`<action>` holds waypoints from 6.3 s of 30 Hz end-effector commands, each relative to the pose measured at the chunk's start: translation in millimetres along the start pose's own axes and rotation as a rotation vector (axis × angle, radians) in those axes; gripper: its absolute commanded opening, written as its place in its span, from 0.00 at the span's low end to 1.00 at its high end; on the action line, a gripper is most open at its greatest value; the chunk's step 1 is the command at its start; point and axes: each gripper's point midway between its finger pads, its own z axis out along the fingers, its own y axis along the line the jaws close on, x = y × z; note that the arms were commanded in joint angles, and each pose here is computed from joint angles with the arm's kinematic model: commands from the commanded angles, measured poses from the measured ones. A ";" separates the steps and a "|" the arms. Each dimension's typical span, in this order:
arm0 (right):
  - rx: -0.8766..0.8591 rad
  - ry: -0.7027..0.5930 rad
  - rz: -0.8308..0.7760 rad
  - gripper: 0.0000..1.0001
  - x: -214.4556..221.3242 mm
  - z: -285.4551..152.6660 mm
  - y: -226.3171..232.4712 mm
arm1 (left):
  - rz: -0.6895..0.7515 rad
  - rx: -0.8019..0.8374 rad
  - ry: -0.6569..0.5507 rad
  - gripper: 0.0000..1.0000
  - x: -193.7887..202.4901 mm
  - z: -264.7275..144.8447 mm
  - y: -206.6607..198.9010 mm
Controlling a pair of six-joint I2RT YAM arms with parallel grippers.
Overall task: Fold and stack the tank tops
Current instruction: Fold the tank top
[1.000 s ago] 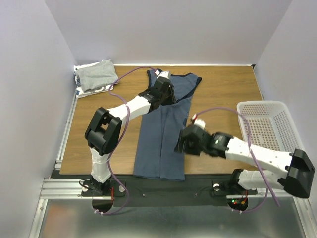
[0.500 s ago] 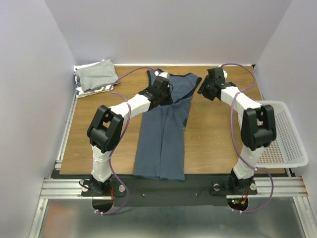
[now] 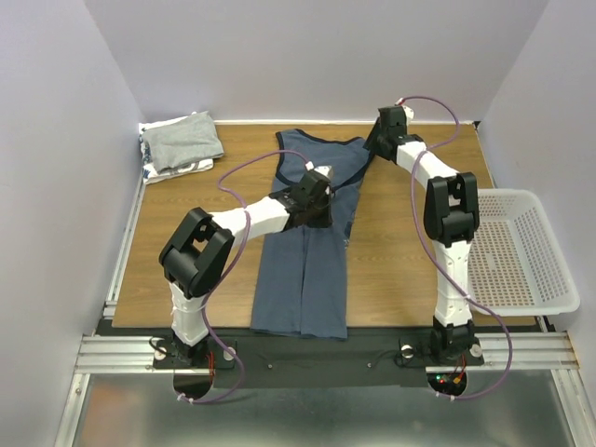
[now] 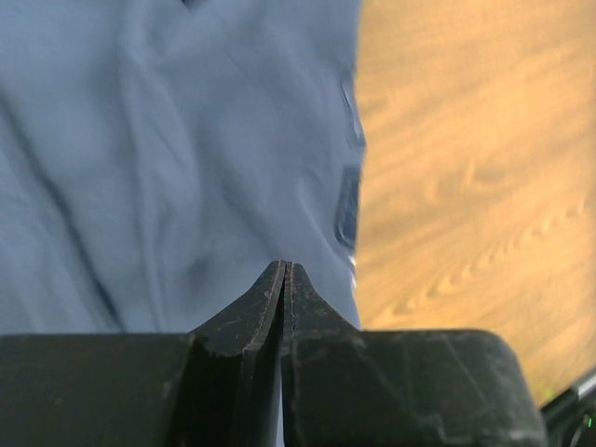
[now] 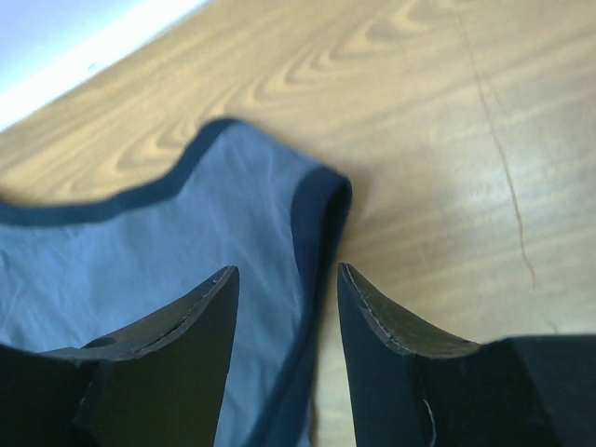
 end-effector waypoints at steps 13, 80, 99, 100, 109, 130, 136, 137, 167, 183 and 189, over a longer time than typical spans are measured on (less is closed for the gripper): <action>0.060 -0.151 -0.037 0.51 -35.2 35.1 0.0 | 0.118 0.139 0.038 0.13 28.5 -16.0 -62.3; 0.126 -0.390 -0.270 0.78 -54.0 48.3 63.5 | 0.019 0.030 -0.029 0.17 31.3 -52.7 -8.0; -0.145 -0.043 -0.081 0.84 17.1 -146.0 51.1 | -0.314 -0.314 -0.176 0.47 47.0 -132.7 99.7; -0.170 0.013 -0.102 0.84 50.9 -173.5 45.0 | -0.334 -0.345 -0.162 0.47 59.1 -136.0 109.6; -0.288 0.382 -0.106 0.80 205.8 -298.3 -19.6 | -0.534 -0.425 -0.065 0.56 117.9 -162.9 132.8; -0.299 0.886 -0.062 0.69 346.3 -390.1 -92.4 | -0.537 -0.366 0.261 0.66 212.8 -170.6 136.6; -0.309 0.946 -0.080 0.68 365.1 -399.5 -91.1 | -0.526 -0.319 0.330 0.66 230.2 -174.8 128.9; -0.308 0.953 -0.083 0.68 367.8 -400.4 -90.5 | -0.526 -0.317 0.338 0.66 232.8 -175.5 128.2; -0.224 0.783 -0.007 0.56 363.7 -357.5 -57.6 | -0.406 -0.235 0.303 0.04 220.8 -157.7 116.9; -0.334 0.702 0.072 0.57 333.4 -366.9 -27.5 | -0.375 -0.186 0.327 0.00 224.2 -157.6 111.4; -0.282 0.728 0.067 0.56 345.7 -362.1 -41.5 | -0.377 -0.176 0.324 0.00 222.6 -157.4 108.8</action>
